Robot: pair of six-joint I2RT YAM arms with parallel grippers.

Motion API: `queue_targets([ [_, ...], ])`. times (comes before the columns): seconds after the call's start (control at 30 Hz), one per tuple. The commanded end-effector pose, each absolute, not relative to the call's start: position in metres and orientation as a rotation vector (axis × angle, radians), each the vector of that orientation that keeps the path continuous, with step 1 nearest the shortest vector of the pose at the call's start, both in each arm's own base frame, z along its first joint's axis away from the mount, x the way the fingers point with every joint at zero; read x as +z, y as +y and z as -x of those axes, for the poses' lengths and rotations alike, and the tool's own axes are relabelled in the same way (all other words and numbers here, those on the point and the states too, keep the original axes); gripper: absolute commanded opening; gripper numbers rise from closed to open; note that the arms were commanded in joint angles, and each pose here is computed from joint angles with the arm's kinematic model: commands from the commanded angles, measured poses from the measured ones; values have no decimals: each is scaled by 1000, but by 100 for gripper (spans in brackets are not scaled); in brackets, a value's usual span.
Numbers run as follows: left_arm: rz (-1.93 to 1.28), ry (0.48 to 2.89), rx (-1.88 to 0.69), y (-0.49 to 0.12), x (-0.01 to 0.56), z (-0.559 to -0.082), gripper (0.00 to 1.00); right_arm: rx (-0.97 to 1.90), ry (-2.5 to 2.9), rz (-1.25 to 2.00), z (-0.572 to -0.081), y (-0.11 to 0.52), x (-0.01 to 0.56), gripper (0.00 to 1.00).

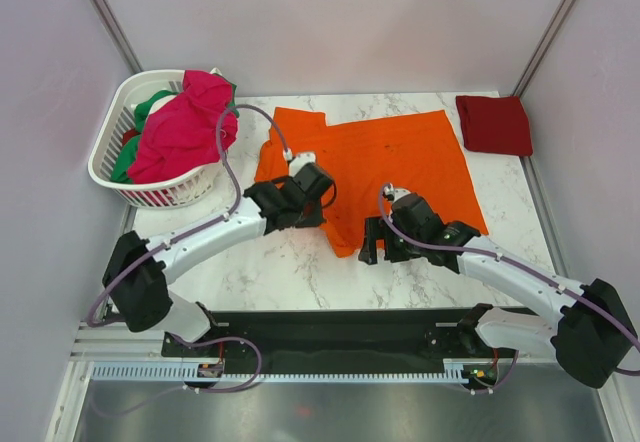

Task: Fold and stack the t-shirts
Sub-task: Flatten the tshirt out

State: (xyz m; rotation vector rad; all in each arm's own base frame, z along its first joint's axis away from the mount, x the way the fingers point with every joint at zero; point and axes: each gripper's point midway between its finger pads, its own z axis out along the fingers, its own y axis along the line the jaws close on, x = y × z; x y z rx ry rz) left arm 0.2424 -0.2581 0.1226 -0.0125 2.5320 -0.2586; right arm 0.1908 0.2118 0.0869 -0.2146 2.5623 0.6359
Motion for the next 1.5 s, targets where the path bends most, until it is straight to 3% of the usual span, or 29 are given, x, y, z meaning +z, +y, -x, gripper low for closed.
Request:
queue_targets([
  [0.0, 16, 2508, -180, -236, 140, -279, 15, 629, 2510, 234, -203, 216, 103, 97],
  [0.07, 62, 2568, -163, -230, 124, -304, 22, 627, 2515, 237, -204, 217, 102, 97],
  [0.1, 56, 2591, -155, -228, 115, -313, 33, 626, 2512, 238, -204, 217, 103, 97],
  [0.17, 68, 2641, -187, -228, 100, -334, 45, 622, 2513, 239, -204, 217, 102, 97],
  [0.2, 20, 2674, -188, -234, 85, -344, 58, 624, 2512, 238, -204, 217, 103, 97],
  [0.37, -15, 2650, -254, -247, 98, -344, 77, 610, 2503, 235, -199, 209, 105, 97],
  [0.57, 6, 2540, -268, -228, 141, -324, 77, 691, 2496, 255, -195, 220, 105, 98],
  [0.83, -19, 2433, -268, -179, 177, -273, 77, 680, 2453, 298, -244, 258, 111, 97],
  [1.1, -23, 2365, -102, -116, 180, -234, 77, 314, 2442, 605, -292, 295, 97, 92],
  [1.23, 21, 2342, -58, -97, 170, -224, 83, 143, 2439, 721, -299, 305, 84, 91],
  [1.47, 29, 2325, -60, -95, 172, -225, 86, -59, 2440, 814, -315, 298, 62, 89],
])
